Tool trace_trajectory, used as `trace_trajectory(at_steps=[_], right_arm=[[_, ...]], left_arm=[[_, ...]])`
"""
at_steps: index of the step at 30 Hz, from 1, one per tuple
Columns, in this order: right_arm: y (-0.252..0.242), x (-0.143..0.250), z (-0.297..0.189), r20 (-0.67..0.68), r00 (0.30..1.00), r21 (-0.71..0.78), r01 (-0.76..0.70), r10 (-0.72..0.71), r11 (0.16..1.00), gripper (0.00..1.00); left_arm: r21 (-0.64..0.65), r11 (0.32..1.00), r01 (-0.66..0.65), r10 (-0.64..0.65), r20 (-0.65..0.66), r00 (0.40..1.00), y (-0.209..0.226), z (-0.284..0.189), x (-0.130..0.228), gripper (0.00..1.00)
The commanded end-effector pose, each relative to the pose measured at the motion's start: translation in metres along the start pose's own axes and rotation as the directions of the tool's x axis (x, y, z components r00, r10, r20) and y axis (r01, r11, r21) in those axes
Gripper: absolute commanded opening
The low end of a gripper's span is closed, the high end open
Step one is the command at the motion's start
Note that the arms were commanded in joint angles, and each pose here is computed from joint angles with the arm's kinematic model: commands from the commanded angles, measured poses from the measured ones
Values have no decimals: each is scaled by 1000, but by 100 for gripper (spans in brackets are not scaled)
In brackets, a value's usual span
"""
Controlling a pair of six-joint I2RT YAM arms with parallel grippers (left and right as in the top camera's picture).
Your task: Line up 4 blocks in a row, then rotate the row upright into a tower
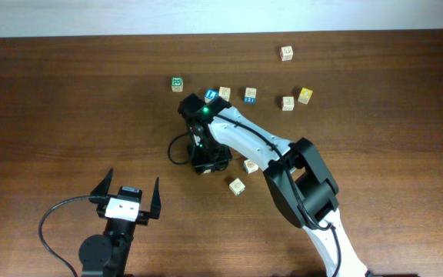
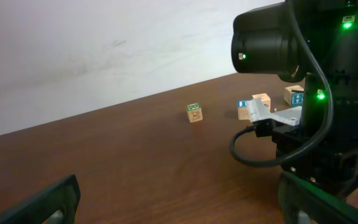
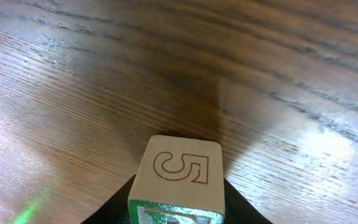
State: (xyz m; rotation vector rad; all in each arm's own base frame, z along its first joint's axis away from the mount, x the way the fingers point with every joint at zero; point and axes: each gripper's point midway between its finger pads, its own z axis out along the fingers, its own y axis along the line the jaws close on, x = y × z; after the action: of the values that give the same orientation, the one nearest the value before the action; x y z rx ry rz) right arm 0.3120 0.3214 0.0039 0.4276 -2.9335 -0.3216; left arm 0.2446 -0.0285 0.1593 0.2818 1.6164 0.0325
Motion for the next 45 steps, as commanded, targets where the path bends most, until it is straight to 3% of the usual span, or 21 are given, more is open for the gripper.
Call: trace_trajectory(at_steps=[1, 3, 7, 11, 16, 23, 27, 31, 36, 42, 45], right_arm=[[-7, -1, -10, 16, 999, 12, -31, 31, 999, 59], [-11, -18, -27, 66, 998, 6, -17, 17, 1000, 66], [-40, -62, -73, 226, 972, 50, -70, 57, 996, 69], [-107, -113, -116, 449, 884, 160, -223, 130, 962, 68], [-165, -156, -107, 571, 786, 107, -360, 239, 927, 68], [-189, -172, -73, 569, 779, 107, -387, 263, 916, 67], [-189, -172, -72, 567, 784, 115, -381, 254, 917, 52], [-190, -169, -71, 561, 788, 125, -385, 255, 914, 30], [-185, -157, -72, 522, 813, 135, -378, 259, 916, 24], [-120, -104, -52, 249, 939, -23, -240, 238, 970, 24], [-96, -75, -41, 139, 967, -10, -212, 212, 977, 25]], left_arm=[[-4, 1000, -13, 13, -4, 1000, 0, 0, 1, 99], [-3, 1000, -13, 13, -4, 1000, 0, 0, 1, 99], [-4, 1000, -13, 13, -4, 1000, 0, 0, 1, 99], [-4, 1000, -13, 13, -4, 1000, 0, 0, 1, 99], [-4, 1000, -13, 13, -4, 1000, 0, 0, 1, 99], [-4, 1000, -13, 13, -4, 1000, 0, 0, 1, 99], [-3, 1000, -13, 13, -4, 1000, 0, 0, 1, 99], [-4, 1000, -13, 13, -4, 1000, 0, 0, 1, 99], [-4, 1000, -13, 13, -4, 1000, 0, 0, 1, 99], [-4, 1000, -13, 13, -4, 1000, 0, 0, 1, 99], [-4, 1000, -13, 13, -4, 1000, 0, 0, 1, 99]])
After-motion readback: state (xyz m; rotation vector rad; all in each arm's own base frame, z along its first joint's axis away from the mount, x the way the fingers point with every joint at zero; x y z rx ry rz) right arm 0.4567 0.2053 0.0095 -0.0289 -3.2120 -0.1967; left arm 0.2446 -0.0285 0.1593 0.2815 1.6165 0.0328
